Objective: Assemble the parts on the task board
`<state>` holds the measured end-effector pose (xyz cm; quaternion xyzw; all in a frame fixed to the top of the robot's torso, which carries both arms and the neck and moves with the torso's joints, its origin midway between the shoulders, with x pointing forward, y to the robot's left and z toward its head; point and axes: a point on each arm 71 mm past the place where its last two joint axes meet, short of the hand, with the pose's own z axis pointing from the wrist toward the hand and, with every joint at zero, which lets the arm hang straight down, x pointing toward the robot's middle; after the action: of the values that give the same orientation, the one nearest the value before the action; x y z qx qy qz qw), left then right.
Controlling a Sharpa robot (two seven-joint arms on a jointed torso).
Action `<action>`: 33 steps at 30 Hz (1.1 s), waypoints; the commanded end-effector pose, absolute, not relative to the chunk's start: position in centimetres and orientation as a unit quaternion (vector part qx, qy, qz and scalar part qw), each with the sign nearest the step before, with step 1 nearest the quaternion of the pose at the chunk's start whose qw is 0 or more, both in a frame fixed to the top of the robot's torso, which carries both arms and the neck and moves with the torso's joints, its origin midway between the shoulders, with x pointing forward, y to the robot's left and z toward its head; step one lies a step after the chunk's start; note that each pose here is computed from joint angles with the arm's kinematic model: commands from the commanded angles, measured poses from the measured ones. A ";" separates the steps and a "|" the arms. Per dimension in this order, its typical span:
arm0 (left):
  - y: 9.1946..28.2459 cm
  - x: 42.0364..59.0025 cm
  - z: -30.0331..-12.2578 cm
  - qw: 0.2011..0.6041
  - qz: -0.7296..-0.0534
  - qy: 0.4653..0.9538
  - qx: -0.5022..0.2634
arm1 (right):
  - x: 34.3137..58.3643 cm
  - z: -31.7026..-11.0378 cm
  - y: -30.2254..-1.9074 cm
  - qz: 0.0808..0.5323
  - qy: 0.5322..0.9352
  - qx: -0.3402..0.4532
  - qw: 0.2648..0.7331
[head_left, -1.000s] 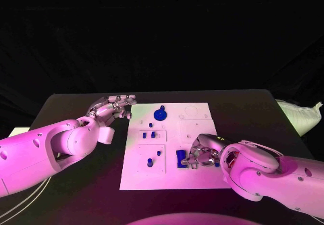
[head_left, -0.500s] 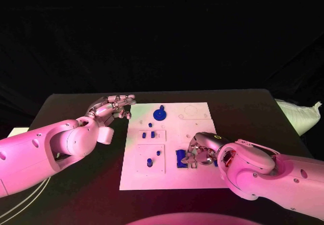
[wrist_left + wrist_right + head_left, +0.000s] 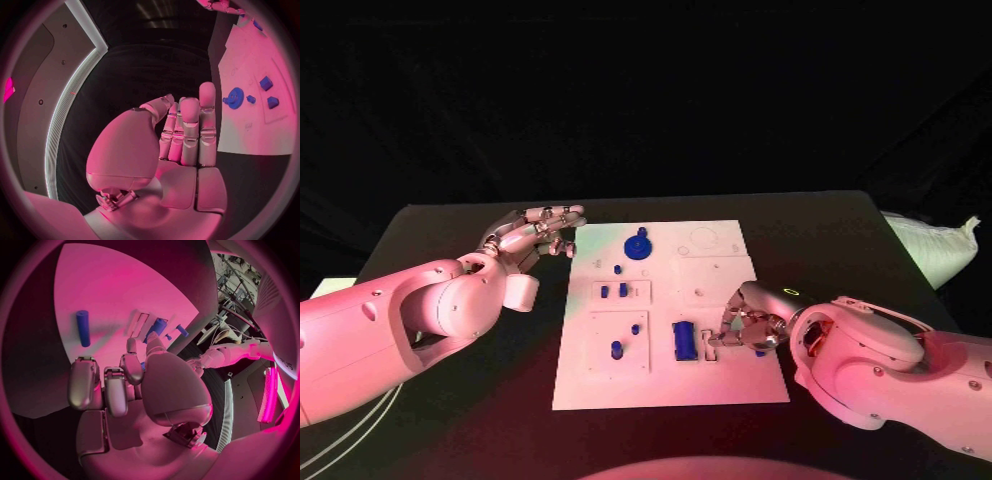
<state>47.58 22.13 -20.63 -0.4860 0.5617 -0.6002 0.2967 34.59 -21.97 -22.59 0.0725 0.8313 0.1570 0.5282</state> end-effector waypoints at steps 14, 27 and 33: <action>21.3 46.9 -20.5 0.280 -0.613 0.567 -0.474 | 35.1 -21.3 -26.2 0.079 0.817 0.028 0.571; 21.5 46.8 -20.7 0.281 -0.611 0.567 -0.475 | 34.8 -23.1 -26.6 0.045 0.845 -0.001 0.533; 21.5 46.9 -20.8 0.282 -0.611 0.567 -0.476 | 34.6 -23.7 -26.5 0.038 0.854 -0.007 0.520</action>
<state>46.94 21.71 -20.86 -0.4820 0.5666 -0.6034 0.2872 34.76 -26.36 -23.45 0.0110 0.8446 0.0608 0.5318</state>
